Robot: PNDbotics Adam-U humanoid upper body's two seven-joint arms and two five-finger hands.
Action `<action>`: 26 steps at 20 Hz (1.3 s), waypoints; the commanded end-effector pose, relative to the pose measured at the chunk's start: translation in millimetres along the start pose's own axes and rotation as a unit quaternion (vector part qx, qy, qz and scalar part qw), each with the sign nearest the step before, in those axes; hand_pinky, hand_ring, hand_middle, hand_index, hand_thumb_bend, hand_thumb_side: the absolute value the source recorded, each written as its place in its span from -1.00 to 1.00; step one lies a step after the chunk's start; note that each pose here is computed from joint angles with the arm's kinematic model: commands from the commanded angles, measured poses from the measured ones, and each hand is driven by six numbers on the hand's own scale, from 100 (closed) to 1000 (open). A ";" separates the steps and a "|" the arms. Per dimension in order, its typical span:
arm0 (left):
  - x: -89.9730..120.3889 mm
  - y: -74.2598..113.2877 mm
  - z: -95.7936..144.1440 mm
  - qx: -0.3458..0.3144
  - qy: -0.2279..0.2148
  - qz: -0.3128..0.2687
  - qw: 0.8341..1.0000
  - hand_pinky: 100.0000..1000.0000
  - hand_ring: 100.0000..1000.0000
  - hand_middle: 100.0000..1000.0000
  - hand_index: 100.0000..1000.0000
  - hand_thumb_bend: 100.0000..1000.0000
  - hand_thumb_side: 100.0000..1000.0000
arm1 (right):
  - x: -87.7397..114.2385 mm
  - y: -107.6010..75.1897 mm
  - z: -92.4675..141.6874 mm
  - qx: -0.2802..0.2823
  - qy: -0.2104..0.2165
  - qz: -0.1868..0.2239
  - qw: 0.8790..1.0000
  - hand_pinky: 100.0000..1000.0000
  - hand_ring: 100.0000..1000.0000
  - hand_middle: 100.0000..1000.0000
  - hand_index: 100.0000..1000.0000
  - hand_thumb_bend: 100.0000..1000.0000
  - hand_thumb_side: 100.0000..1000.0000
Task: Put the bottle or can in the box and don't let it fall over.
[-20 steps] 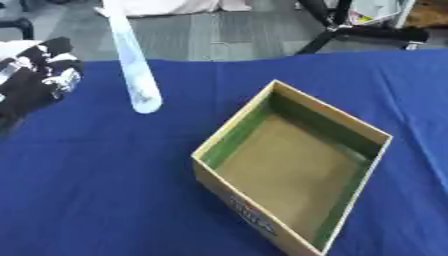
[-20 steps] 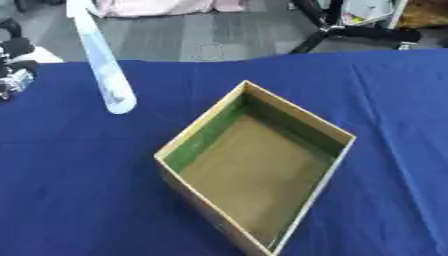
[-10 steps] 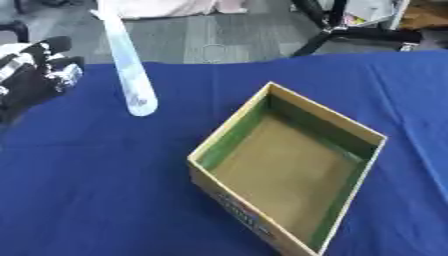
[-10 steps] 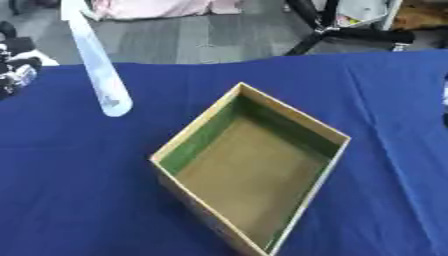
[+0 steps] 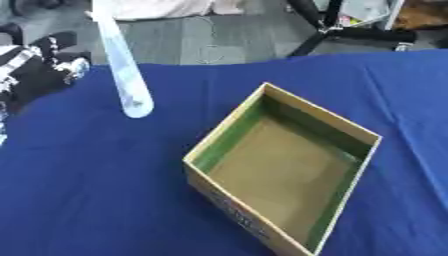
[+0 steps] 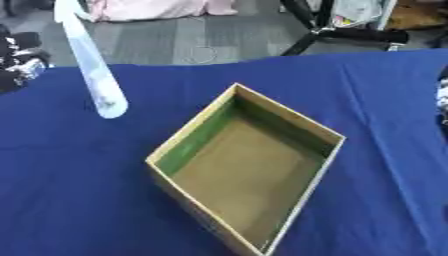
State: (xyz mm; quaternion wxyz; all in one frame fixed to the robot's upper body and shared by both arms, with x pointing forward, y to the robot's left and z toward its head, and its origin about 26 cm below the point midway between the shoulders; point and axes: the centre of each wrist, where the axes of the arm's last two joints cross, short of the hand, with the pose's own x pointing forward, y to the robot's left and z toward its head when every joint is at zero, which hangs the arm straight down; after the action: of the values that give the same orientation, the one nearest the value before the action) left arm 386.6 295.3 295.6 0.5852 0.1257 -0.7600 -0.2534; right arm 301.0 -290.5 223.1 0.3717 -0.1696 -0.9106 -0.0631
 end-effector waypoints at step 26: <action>14.3 24.0 -20.7 0.033 0.000 -0.061 0.998 1.00 1.00 1.00 0.96 -1.00 -0.05 | 11.3 5.1 -6.0 0.017 -0.027 -0.006 0.999 1.00 0.93 1.00 1.00 -1.00 -0.18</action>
State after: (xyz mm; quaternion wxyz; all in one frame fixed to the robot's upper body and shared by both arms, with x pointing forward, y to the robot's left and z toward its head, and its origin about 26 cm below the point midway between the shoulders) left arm 408.7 300.2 310.3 0.5813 0.1717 -0.7506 -0.2631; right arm 302.5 -285.7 226.1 0.3657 -0.1615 -0.9151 -0.0525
